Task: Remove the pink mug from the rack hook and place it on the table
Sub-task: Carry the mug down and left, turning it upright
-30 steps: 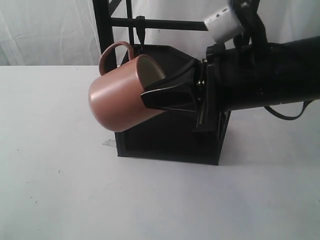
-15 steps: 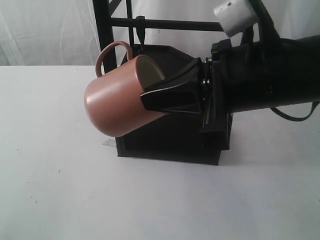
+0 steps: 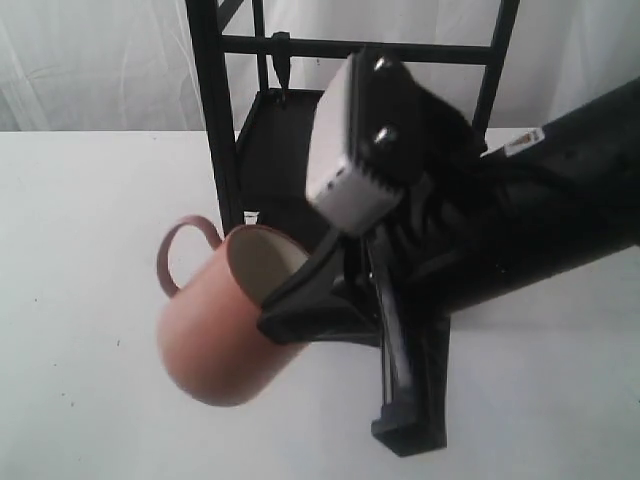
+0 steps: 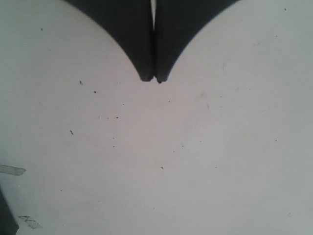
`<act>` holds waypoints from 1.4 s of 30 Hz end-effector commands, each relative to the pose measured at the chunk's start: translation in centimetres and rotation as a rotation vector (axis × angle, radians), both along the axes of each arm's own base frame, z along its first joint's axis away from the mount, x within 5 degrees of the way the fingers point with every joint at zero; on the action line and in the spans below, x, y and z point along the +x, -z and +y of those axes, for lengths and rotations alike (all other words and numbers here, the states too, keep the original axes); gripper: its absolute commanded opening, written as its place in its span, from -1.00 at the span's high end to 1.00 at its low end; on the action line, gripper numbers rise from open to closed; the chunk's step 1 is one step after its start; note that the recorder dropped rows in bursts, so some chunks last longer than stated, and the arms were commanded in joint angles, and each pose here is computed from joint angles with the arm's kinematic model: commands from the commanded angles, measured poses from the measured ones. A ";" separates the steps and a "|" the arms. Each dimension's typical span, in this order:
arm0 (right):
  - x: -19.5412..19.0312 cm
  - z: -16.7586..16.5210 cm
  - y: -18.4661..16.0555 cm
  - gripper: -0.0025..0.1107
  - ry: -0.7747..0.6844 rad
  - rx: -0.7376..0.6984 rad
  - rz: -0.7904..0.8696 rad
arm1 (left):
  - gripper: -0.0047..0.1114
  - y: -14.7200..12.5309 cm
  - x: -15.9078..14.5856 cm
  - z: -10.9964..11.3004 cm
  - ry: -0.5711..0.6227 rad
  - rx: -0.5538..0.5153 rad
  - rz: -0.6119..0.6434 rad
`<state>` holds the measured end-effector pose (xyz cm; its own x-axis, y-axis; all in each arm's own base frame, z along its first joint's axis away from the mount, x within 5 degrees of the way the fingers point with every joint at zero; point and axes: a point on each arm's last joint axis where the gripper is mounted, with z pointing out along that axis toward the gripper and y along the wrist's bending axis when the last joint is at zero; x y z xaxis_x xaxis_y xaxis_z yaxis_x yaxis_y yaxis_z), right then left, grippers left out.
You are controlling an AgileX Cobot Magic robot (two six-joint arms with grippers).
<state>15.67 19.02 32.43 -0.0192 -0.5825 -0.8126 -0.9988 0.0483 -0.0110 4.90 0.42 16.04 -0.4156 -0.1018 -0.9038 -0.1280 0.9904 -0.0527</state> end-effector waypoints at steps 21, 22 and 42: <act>-0.3 -0.6 -0.8 0.96 0.208 -0.312 0.002 | 0.92 0.3 -0.1 -0.1 0.004 -0.009 0.027; -0.3 -0.6 -0.8 0.96 0.198 -0.315 -0.006 | 0.92 0.3 -0.1 -0.1 0.004 -0.009 0.027; -1.5 2.7 -4.3 0.96 0.205 0.050 0.202 | 0.92 0.3 -0.1 -0.1 0.004 -0.009 0.027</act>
<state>14.25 20.64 34.92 -0.2505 -0.6017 -0.7584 -0.9644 0.2241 0.1407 4.90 0.42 16.04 -0.4156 -0.1018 -0.9038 -0.1280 0.9904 -0.0527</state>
